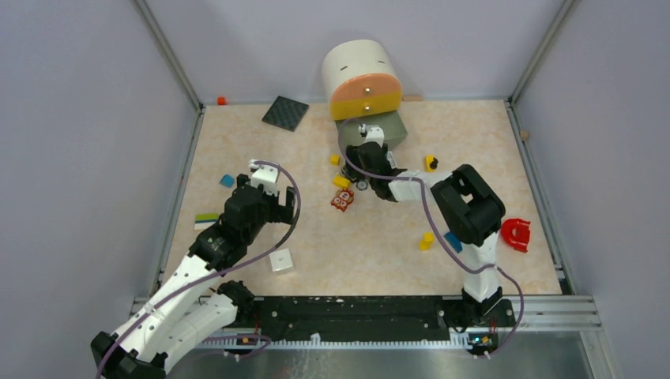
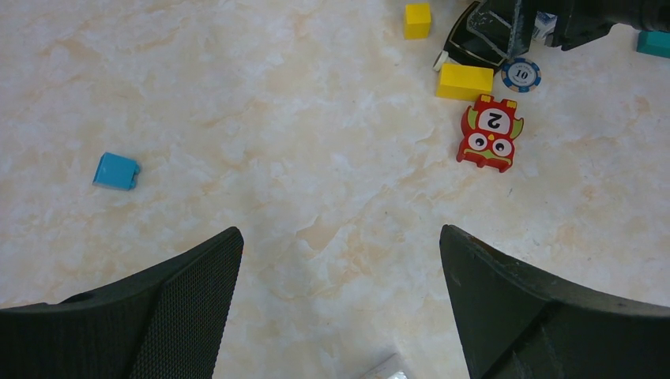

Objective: Organize the makeup
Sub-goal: Open the drawer in the storage box, then move the makeup to the center of the board.

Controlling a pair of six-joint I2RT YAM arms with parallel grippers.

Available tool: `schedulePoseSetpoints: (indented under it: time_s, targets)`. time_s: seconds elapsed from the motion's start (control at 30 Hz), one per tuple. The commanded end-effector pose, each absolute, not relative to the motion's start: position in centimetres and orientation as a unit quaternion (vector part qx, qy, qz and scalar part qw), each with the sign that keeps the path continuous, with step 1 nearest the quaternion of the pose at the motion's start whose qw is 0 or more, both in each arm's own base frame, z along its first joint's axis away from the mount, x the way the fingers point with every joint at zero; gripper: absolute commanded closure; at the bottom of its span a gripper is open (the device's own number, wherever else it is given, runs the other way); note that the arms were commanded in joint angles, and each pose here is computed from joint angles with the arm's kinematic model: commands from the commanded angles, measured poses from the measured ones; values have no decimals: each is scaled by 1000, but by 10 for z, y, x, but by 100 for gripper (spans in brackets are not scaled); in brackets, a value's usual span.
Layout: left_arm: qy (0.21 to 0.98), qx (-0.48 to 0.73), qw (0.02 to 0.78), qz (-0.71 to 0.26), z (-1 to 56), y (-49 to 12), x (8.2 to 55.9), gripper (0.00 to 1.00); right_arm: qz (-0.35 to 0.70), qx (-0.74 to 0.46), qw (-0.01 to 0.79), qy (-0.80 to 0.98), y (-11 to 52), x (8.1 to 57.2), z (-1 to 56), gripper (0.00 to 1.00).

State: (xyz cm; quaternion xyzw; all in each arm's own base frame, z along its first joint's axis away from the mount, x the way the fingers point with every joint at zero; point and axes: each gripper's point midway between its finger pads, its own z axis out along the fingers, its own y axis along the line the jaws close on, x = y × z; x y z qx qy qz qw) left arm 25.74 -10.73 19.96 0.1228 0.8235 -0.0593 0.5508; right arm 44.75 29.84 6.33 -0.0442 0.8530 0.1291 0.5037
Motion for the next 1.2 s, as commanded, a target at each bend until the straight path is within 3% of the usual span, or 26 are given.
schedulePoseSetpoints:
  time_s: [0.0, 0.47, 0.83, 1.17]
  targets:
    - [813, 120, 565, -66, 207, -110, 262, 1, 123, -6, 531, 838, 306, 465, 79, 22]
    - [813, 123, 566, -68, 207, -111, 263, 1, 94, -6, 523, 847, 319, 475, 58, 22]
    - [812, 124, 566, -70, 207, -112, 262, 1, 78, -23, 486, 870, 322, 467, 41, 36]
    - [813, 125, 564, -71, 206, -112, 262, 1, 55, -45, 456, 887, 314, 449, 27, 38]
